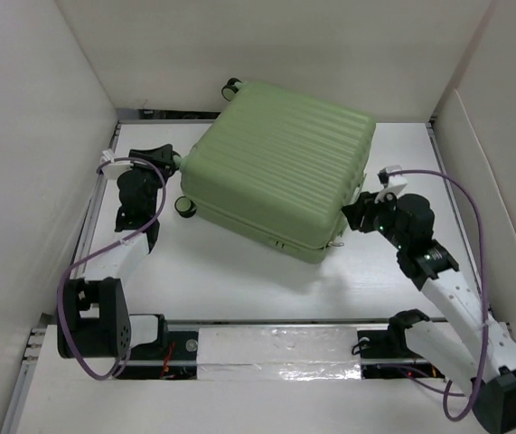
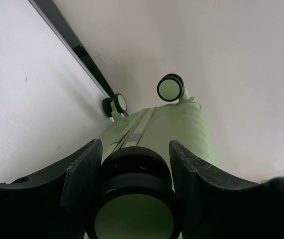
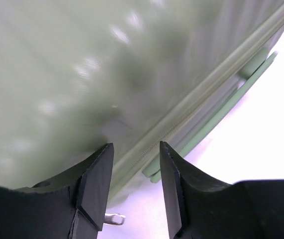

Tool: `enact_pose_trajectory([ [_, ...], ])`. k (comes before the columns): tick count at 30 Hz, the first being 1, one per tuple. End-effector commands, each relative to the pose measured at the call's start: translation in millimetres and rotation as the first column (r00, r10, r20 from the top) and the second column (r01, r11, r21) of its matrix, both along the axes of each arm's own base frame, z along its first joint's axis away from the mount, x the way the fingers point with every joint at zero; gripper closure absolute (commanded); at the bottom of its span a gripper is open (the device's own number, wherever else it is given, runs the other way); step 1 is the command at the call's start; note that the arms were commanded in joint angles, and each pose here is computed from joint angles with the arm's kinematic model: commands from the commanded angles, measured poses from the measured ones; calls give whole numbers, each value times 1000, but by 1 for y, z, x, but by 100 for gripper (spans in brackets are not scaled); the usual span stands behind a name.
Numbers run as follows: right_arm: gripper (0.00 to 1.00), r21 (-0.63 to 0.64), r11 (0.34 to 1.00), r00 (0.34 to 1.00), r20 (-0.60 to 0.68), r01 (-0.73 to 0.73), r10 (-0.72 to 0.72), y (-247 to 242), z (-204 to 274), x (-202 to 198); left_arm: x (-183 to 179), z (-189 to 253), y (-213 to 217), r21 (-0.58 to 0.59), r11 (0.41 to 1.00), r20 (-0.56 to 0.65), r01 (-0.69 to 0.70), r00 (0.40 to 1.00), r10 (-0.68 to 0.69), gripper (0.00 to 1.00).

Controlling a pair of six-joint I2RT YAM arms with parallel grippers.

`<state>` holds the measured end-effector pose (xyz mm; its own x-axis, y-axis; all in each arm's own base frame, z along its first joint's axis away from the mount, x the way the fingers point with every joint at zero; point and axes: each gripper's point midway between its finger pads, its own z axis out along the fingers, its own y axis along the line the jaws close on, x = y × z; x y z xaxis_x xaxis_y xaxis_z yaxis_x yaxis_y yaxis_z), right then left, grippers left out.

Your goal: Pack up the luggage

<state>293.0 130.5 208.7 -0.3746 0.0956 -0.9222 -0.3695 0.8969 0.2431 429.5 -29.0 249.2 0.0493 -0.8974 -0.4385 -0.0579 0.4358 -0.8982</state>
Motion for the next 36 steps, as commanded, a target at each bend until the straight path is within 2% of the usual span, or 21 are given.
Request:
enact_pose_trajectory([
  [1,51,78,994,987,146,-72,60,12,44,-17,-25,55,-18,21,997,165,75,983,-77,75],
  [2,57,83,994,985,164,-74,59,9,49,-25,-26,53,-17,28,997,155,73,985,-76,75],
  [3,69,80,993,986,148,-83,70,9,40,-31,-29,49,-17,33,997,143,72,987,-76,74],
  [4,81,79,992,988,129,-99,88,10,33,-38,-32,46,-18,36,997,138,75,987,-79,74],
  [5,98,83,988,985,124,-130,119,14,28,-44,-34,45,-18,34,996,140,78,987,-82,74],
  [6,100,98,979,977,128,-181,168,20,26,-54,-38,42,-19,30,996,144,82,986,-85,74],
  [9,100,115,976,981,77,-186,178,20,-1,-64,-38,42,-18,29,996,139,79,987,-82,84],
  [10,100,124,975,981,84,-183,174,19,-1,-66,-35,55,-20,33,995,153,90,984,-94,92],
  [11,100,126,976,983,66,-180,173,19,-9,-69,-34,59,-22,41,994,156,101,982,-107,94],
  [13,100,124,979,987,33,-160,157,14,-17,-74,-33,68,-24,49,992,163,112,979,-119,96],
  [14,93,128,981,989,21,-146,145,12,-21,-76,-33,68,-24,48,993,159,108,981,-115,95],
  [15,91,141,982,992,13,-129,129,11,-23,-77,-34,66,-21,53,994,149,96,983,-103,95],
  [18,90,185,974,992,21,-129,128,11,-31,-84,-32,59,-16,64,996,127,66,989,-74,86],
  [22,91,217,963,987,33,-160,156,17,-36,-89,-27,47,-13,64,997,93,48,994,-54,63],
  [25,83,211,961,984,36,-177,173,20,-38,-84,-29,44,-13,57,997,97,49,994,-54,58],
  [27,70,199,965,985,5,-168,170,21,-45,-80,-31,44,-10,58,998,94,37,995,-42,54],
  [28,66,198,966,986,10,-166,168,21,-45,-77,-32,44,-6,60,998,89,11,996,-16,47],
  [30,65,199,957,978,32,-210,208,27,-46,-78,-36,46,1,64,998,84,-24,996,19,38],
  [31,65,208,951,973,82,-230,217,31,-37,-74,-37,46,9,63,996,82,-67,995,61,29],
  [32,63,215,948,971,81,-237,224,32,-41,-75,-39,46,12,56,995,79,-83,994,79,25],
  [36,63,197,957,975,99,-215,198,28,-47,-70,-44,62,14,55,995,118,-89,990,82,23],
])
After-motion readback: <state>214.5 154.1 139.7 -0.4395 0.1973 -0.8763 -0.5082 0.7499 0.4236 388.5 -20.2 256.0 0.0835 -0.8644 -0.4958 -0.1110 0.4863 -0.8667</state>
